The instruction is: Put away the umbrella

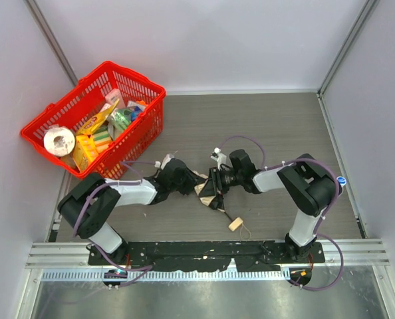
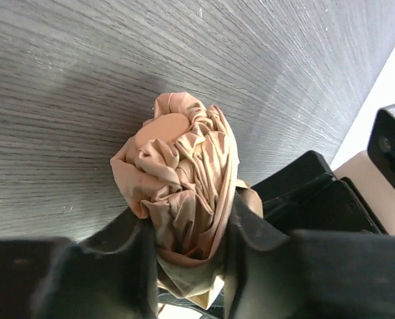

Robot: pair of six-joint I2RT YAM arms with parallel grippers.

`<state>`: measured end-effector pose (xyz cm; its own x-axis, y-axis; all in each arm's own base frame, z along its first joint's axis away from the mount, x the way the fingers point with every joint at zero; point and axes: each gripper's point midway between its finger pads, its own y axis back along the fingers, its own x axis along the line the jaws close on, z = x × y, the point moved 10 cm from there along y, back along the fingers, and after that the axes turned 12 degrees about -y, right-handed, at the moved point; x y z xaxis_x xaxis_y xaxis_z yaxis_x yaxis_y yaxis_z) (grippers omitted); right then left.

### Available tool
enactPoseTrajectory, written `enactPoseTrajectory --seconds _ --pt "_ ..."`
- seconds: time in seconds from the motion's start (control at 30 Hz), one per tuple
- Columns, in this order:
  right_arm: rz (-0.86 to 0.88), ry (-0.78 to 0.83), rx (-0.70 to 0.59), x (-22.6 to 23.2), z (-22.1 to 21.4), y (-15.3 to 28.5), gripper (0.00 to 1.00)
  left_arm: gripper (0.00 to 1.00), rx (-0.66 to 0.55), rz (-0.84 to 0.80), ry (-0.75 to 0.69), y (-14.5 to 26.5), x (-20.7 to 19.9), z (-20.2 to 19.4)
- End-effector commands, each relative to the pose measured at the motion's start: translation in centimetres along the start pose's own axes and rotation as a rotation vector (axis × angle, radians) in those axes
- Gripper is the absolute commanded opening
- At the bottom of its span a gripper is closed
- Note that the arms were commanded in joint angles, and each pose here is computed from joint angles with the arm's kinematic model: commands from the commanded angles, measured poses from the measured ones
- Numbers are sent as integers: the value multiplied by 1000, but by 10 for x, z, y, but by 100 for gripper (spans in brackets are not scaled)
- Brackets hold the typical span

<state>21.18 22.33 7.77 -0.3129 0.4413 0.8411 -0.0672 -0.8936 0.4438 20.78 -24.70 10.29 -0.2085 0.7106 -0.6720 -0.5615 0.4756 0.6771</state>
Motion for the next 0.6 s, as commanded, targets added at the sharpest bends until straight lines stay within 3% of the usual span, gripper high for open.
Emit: enactPoseTrajectory --seconds 0.0,0.07,0.27,0.4,0.57 --pt "166 73 20 25 9 4 1 13 88 232 -114 -2 64 -27" --pt "84 77 13 21 10 6 3 2 83 217 -113 1 62 -27" --pt "-274 178 -110 23 20 22 53 0 144 244 -21 4 63 -32" --pt "-443 361 -104 44 13 19 64 0 217 283 36 2 60 -37" --pt "-584 474 -116 55 -1 2 66 0 234 321 91 4 57 -36"
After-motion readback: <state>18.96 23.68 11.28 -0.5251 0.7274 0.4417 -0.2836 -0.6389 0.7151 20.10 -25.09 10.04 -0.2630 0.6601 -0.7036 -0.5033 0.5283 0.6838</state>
